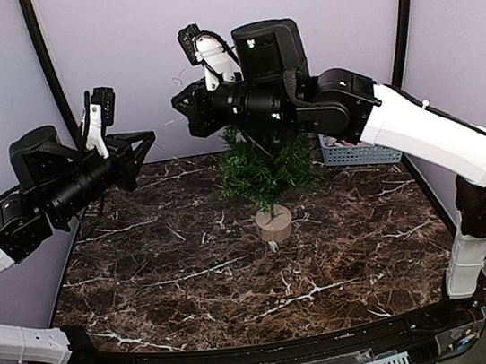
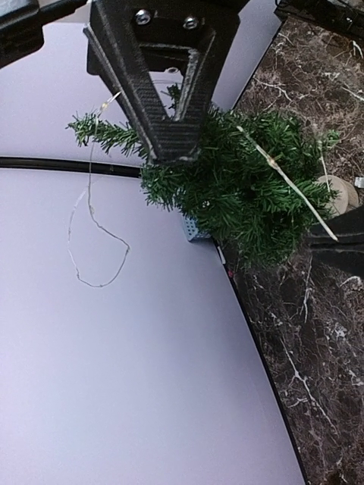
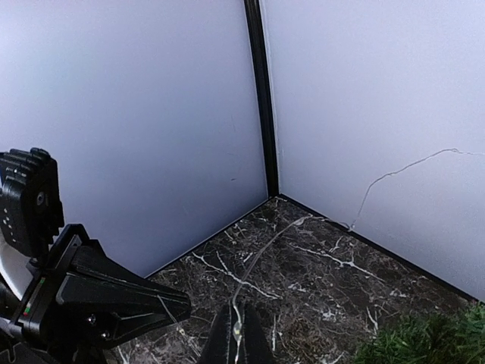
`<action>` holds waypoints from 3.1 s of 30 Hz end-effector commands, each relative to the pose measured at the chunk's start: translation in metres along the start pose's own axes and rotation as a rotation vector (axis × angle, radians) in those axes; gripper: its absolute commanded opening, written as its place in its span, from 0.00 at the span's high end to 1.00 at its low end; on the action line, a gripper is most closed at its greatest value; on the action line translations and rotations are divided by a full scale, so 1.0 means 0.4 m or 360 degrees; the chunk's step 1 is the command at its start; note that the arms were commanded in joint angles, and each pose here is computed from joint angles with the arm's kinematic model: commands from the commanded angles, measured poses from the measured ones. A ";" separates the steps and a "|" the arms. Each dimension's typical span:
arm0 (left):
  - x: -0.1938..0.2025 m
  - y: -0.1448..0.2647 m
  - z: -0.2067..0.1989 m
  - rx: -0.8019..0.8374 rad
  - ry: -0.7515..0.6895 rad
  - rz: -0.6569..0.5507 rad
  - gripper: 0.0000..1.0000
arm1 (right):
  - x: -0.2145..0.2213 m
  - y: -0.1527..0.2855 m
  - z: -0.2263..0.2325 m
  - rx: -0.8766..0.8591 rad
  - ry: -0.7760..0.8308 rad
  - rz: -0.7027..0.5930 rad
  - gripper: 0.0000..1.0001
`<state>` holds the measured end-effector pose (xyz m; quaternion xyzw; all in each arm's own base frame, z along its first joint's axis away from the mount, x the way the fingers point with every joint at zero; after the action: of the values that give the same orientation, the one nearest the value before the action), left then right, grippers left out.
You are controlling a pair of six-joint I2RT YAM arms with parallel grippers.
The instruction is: Decorate the small christmas tree
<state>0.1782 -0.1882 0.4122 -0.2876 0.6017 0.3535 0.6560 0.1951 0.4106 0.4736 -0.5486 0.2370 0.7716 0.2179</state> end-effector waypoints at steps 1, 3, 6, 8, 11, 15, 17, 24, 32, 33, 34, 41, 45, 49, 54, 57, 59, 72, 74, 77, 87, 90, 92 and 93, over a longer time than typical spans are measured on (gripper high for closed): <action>-0.048 -0.037 0.068 -0.0141 0.0047 0.0111 1.00 | -0.139 0.058 -0.058 0.0198 0.0027 -0.0268 1.00; -0.054 -0.074 0.090 -0.0156 0.0073 0.0145 1.00 | -0.159 0.062 -0.078 0.0208 0.0026 -0.0299 1.00; -0.057 -0.116 0.124 -0.0176 0.0103 0.0163 1.00 | -0.178 0.066 -0.116 0.0244 0.0013 -0.0334 1.00; -0.061 -0.143 0.135 -0.0159 0.0114 0.0154 1.00 | -0.184 0.066 -0.141 0.0268 0.0008 -0.0356 1.00; -0.070 -0.186 0.139 -0.0104 0.0115 0.0144 1.00 | -0.198 0.066 -0.170 0.0260 0.0012 -0.0404 1.00; -0.078 -0.236 0.149 -0.0077 0.0089 0.0145 1.00 | -0.229 0.068 -0.201 0.0255 0.0048 -0.0483 1.00; -0.077 -0.261 0.156 -0.0066 0.0086 0.0160 1.00 | -0.245 0.069 -0.222 0.0273 0.0040 -0.0515 1.00; -0.062 -0.344 0.168 0.0028 0.0078 0.0194 1.00 | -0.267 0.058 -0.310 0.0280 -0.0031 -0.0534 1.00; -0.053 -0.447 0.161 0.0132 0.0023 0.0214 1.00 | -0.280 0.040 -0.412 0.0240 -0.0090 -0.0506 1.00; -0.037 -0.466 0.159 0.0140 0.0025 0.0248 1.00 | -0.284 0.038 -0.422 0.0217 -0.0099 -0.0497 1.00; -0.046 -0.470 0.159 0.0149 0.0023 0.0235 1.00 | -0.287 0.036 -0.430 0.0197 -0.0106 -0.0485 1.00; -0.043 -0.469 0.153 0.0197 0.0011 0.0204 1.00 | -0.285 0.022 -0.414 -0.0002 -0.0079 -0.0390 1.00; -0.047 -0.445 0.147 0.0230 -0.0001 0.0156 1.00 | -0.279 0.028 -0.408 -0.0049 -0.0089 -0.0364 1.00; -0.053 -0.420 0.138 0.0288 0.0002 0.0131 1.00 | -0.282 0.046 -0.392 -0.0118 -0.0119 -0.0342 1.00; -0.072 -0.379 0.125 0.0389 0.0000 0.0062 1.00 | -0.301 0.092 -0.362 -0.0225 -0.0146 -0.0340 1.00; -0.075 -0.360 0.110 0.0500 0.0003 0.0031 1.00 | -0.312 0.123 -0.345 -0.0261 -0.0146 -0.0347 1.00; -0.079 -0.353 0.101 0.0572 0.0000 0.0016 1.00 | -0.318 0.141 -0.336 -0.0287 -0.0145 -0.0345 1.00; -0.063 -0.379 0.083 0.0720 0.0122 0.0015 1.00 | -0.319 0.179 -0.357 -0.0046 0.0025 -0.0342 1.00; -0.060 -0.385 0.083 0.0726 0.0140 0.0017 1.00 | -0.316 0.169 -0.368 -0.0030 0.0049 -0.0330 1.00; -0.061 -0.394 0.083 0.0729 0.0162 0.0010 1.00 | -0.320 0.161 -0.394 -0.0007 0.0045 -0.0329 1.00; -0.081 -0.412 0.080 0.0774 0.0166 -0.0018 1.00 | -0.363 0.180 -0.435 -0.0155 -0.0008 -0.0371 1.00; -0.084 -0.420 0.080 0.0777 0.0168 -0.0022 1.00 | -0.366 0.180 -0.459 -0.0193 -0.0050 -0.0379 1.00; -0.081 -0.428 0.080 0.0779 0.0179 -0.0021 1.00 | -0.369 0.178 -0.480 -0.0208 -0.0084 -0.0386 1.00; -0.082 -0.429 0.079 0.0784 0.0185 -0.0025 1.00 | -0.370 0.175 -0.494 -0.0214 -0.0113 -0.0389 1.00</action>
<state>0.3285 -0.2743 0.4432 -0.1412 0.6906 0.1544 0.6923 0.3339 0.2669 0.5182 -0.5250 0.1619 0.8145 0.1865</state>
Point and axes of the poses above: each gripper's point midway between its finger pads, its own y axis back along the fingers, its own z axis along the line the jaws close on, x = y × z, the point moved 9 cm from there along y, back along the fingers, and after that the axes turned 9 degrees about -y, right-handed, at the moved point
